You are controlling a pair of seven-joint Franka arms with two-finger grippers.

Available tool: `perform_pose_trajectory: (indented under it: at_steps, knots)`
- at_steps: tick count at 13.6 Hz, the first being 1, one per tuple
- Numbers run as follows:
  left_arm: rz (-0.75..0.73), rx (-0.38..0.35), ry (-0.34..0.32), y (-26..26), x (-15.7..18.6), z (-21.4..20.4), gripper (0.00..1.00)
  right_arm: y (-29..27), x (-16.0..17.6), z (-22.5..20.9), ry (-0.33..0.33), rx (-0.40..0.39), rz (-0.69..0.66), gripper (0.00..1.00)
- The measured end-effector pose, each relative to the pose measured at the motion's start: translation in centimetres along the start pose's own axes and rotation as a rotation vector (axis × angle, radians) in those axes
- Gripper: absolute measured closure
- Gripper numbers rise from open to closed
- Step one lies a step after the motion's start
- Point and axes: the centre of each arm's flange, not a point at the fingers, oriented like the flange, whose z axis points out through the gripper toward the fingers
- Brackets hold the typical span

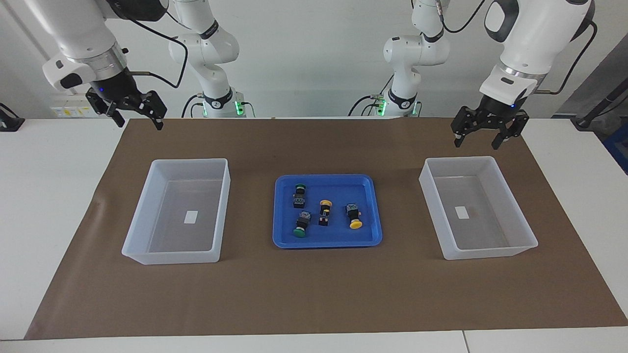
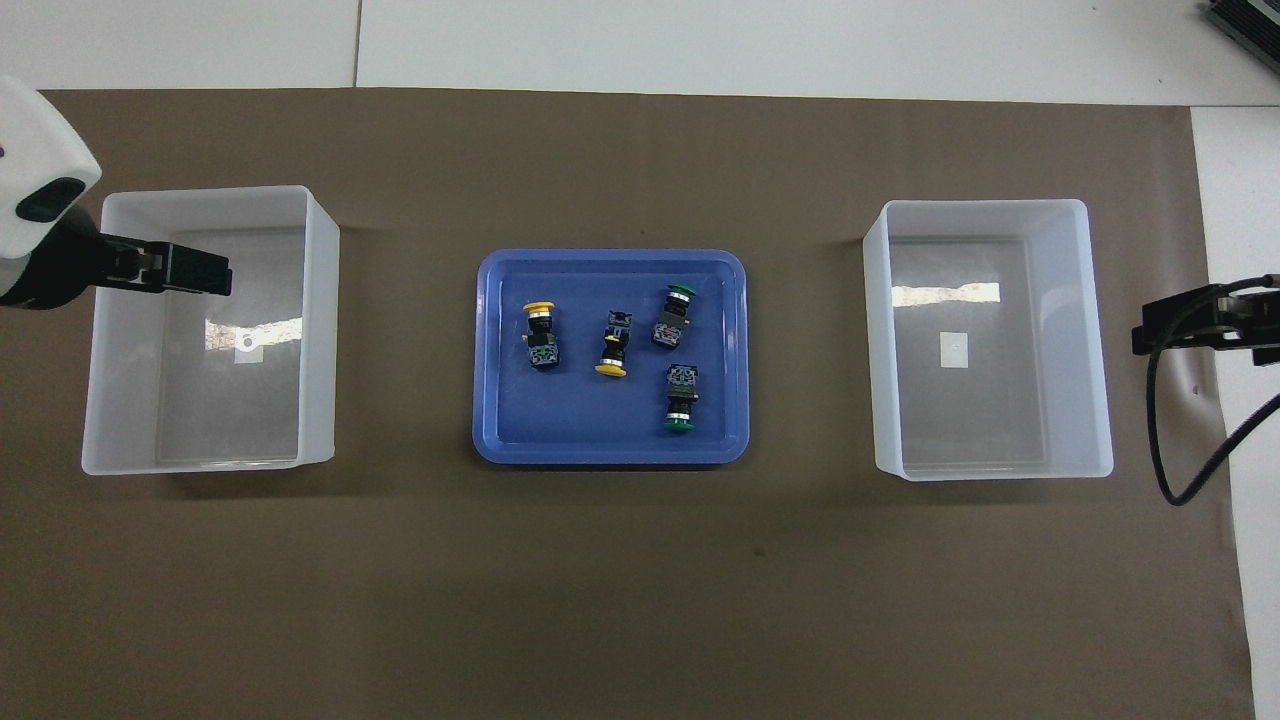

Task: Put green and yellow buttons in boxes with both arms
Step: 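Reach the left gripper to the yellow button in the blue tray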

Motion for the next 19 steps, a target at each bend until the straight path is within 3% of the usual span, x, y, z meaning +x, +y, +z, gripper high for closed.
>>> perform_pose_trajectory:
  at_steps: [5, 9, 14, 19]
  knots:
    - [0.005, -0.024, 0.058, 6.9, 0.7, 4.4, 0.00, -2.1, -0.2, 0.1, 0.028, 0.007, -0.003, 0.00]
    - [-0.020, -0.041, 0.053, 11.4, 1.2, 10.3, 0.00, -3.8, -0.2, 1.0, 0.030, 0.007, -0.016, 0.00]
    - [-0.037, -0.068, 0.085, 16.3, -1.5, 16.6, 0.00, -5.3, -0.4, 1.2, 0.032, 0.006, -0.040, 0.00]
    - [-0.039, -0.082, 0.114, 17.5, -2.8, 19.4, 0.00, -5.0, -0.3, 1.1, 0.032, 0.007, -0.036, 0.00]
